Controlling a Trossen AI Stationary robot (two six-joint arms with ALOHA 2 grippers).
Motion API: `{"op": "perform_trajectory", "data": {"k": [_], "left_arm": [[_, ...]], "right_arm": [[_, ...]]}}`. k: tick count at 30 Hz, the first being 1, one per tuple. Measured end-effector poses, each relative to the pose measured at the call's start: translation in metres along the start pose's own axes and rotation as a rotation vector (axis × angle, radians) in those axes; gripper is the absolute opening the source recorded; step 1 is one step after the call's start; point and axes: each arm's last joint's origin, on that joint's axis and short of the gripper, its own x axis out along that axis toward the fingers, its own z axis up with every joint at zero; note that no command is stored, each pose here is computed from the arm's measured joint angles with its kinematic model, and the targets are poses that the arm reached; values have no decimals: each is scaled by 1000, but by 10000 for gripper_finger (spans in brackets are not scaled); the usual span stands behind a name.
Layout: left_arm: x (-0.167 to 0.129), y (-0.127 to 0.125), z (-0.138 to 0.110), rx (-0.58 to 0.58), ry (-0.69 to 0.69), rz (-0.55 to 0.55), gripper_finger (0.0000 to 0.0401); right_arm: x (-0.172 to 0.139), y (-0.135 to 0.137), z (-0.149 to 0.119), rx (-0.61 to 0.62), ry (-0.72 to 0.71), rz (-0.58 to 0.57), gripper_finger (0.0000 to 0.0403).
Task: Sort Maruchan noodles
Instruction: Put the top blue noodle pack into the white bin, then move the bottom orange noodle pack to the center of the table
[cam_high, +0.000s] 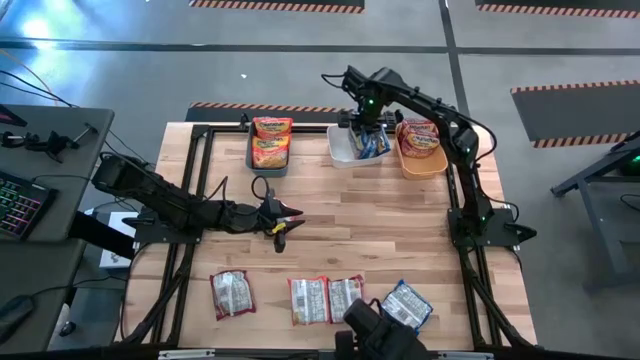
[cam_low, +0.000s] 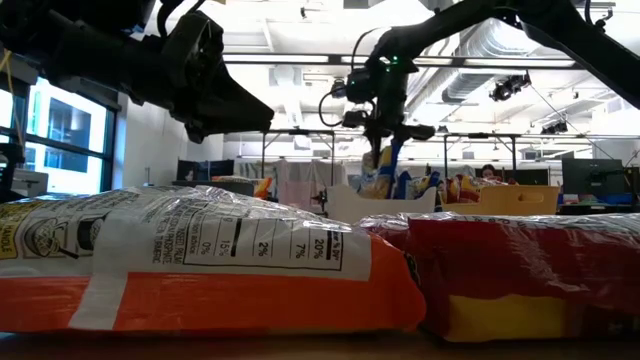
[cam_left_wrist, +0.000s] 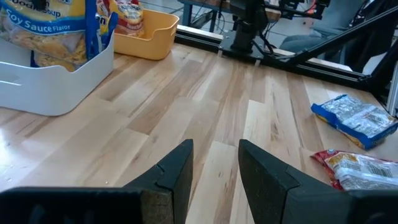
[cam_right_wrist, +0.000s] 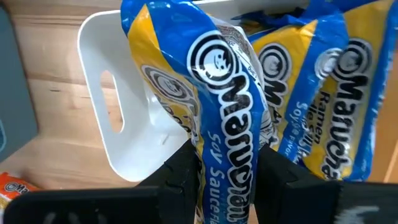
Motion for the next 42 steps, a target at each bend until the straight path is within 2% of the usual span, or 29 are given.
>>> {"op": "perform_trajectory", "data": {"k": [12,15,19,24,30,37,42], "left_arm": [[0,0,0,1,1,0,115],[0,0,0,1,2,-1,115],[0,0,0,8,5,-11,115],[0,0,0,8,5,-12,115],[0,0,0,9,7,-12,115],[0,0,-1,10,8,-12,115],[0,0,-1,38,13,-10,115]], "right_arm": [[32,4,12,-106,9,-28,94],[33,5,12,-157,-25,-58,116],[31,8,10,-205,-55,-86,167],[30,8,10,-198,-59,-88,222],[28,7,9,-158,-52,-94,230],[-11,2,4,-192,-135,-81,219],[-66,1,-10,-378,-223,-111,194]]}}
